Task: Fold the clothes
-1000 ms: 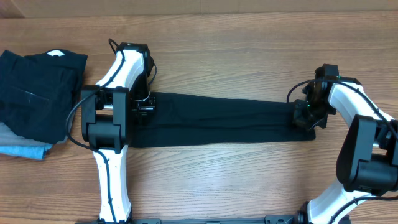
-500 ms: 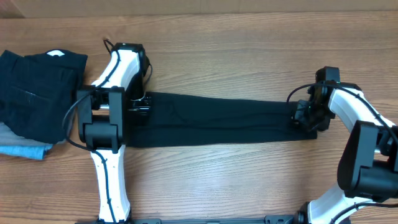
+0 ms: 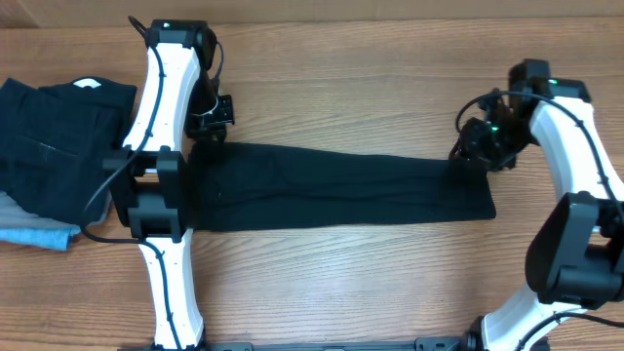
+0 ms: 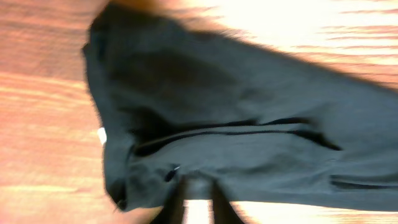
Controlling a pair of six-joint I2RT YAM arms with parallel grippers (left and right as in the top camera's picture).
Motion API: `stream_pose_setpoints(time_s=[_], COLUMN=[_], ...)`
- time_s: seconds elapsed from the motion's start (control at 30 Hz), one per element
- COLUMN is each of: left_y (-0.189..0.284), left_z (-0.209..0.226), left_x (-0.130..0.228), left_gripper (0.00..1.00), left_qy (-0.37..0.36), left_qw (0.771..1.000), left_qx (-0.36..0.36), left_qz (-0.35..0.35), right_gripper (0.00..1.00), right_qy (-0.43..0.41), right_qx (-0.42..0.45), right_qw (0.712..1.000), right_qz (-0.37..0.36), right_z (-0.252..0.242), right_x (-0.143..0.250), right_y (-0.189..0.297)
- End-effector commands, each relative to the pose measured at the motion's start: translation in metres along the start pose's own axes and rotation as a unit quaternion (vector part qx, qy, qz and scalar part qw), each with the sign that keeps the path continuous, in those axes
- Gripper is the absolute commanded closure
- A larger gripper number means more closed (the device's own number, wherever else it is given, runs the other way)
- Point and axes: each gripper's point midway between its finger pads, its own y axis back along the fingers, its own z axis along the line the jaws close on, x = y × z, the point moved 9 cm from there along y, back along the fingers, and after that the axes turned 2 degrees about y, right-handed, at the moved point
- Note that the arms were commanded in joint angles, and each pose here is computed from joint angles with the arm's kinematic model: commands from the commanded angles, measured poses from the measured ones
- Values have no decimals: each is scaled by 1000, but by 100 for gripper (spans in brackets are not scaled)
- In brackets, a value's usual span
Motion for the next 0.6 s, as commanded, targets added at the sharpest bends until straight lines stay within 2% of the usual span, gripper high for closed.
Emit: stream_pose_setpoints(time_s=[0.0,0.13,0.3,0.57], left_y=[11,-9,-55,-64], left_z=[-37,-65,-73,-73], left_x=[9,15,22,23], left_gripper=[96,96,96,90], left_qy=[-44,-79,-91,-97], left_qw=[998,996,996,995], left_qx=[33,26,12,10], left_qz=[-29,-27,5,10], right_gripper=[96,96,96,96], right_qy=[70,159,243,288], right_qx=[-31,-38,-52,-69], right_qw=[997,987,968,953], right_qz=[4,-3,-23,-62], right_z=[31,67,111,125], right_x=[6,19,33,42], right_y=[-19,-61,-89,-116])
